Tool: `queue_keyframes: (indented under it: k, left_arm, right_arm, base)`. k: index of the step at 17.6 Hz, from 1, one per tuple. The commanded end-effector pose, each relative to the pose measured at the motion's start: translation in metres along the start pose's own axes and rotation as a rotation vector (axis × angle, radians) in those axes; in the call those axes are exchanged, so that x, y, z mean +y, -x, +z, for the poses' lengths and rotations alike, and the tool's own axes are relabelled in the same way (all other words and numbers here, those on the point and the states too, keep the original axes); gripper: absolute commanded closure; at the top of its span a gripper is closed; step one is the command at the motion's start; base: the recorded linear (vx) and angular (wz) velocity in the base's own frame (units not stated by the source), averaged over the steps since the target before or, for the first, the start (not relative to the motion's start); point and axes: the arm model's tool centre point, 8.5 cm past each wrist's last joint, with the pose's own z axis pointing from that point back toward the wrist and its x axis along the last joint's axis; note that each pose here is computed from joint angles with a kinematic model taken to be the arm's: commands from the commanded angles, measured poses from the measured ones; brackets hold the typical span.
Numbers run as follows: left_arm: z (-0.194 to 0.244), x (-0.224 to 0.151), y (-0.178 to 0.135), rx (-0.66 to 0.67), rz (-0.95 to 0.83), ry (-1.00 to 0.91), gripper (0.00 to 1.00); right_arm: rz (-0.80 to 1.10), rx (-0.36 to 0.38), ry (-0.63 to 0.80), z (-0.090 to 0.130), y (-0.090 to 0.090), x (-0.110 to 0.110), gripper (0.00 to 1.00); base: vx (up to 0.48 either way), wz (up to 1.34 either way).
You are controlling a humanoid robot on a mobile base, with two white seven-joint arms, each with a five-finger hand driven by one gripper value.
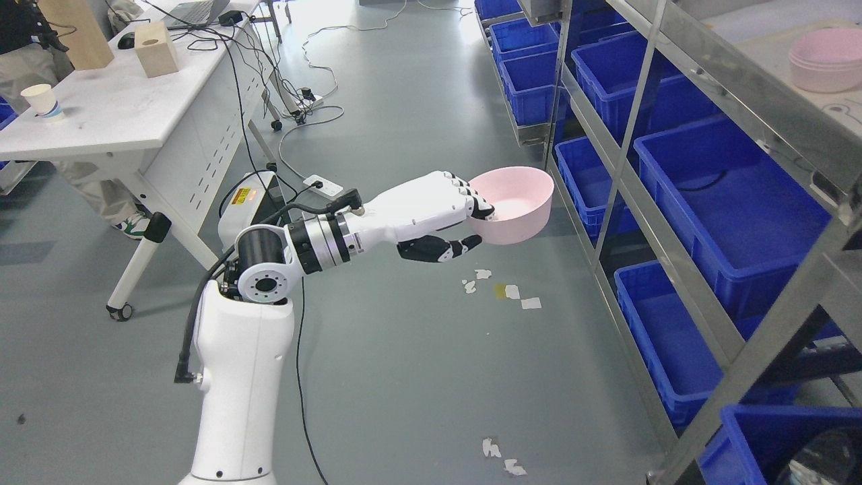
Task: Stack pink IKEA bowl on shelf middle layer
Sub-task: 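Hold the pink bowl up in the left hand while driving to the other shelf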
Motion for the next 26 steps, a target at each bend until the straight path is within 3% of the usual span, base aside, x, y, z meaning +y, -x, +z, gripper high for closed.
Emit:
queue_keyframes:
  k: [1,26]
  left_arm:
    - [0.0029,-0.0015,-0.0001,0.001,-0.01,0.017,0.99]
    - [0.0039,0.0023,-0.0005,0.003,-0.019,0.009,0.99]
  right_arm:
    - [0.002,0.006,0.017,0.0003,0.0089,-0.0102,0.0]
    - [0.002,0.006,0.017,0.0003,0.0089,-0.0102,0.0]
  base:
    - [0.38,0.0]
    - [0.408,0.16]
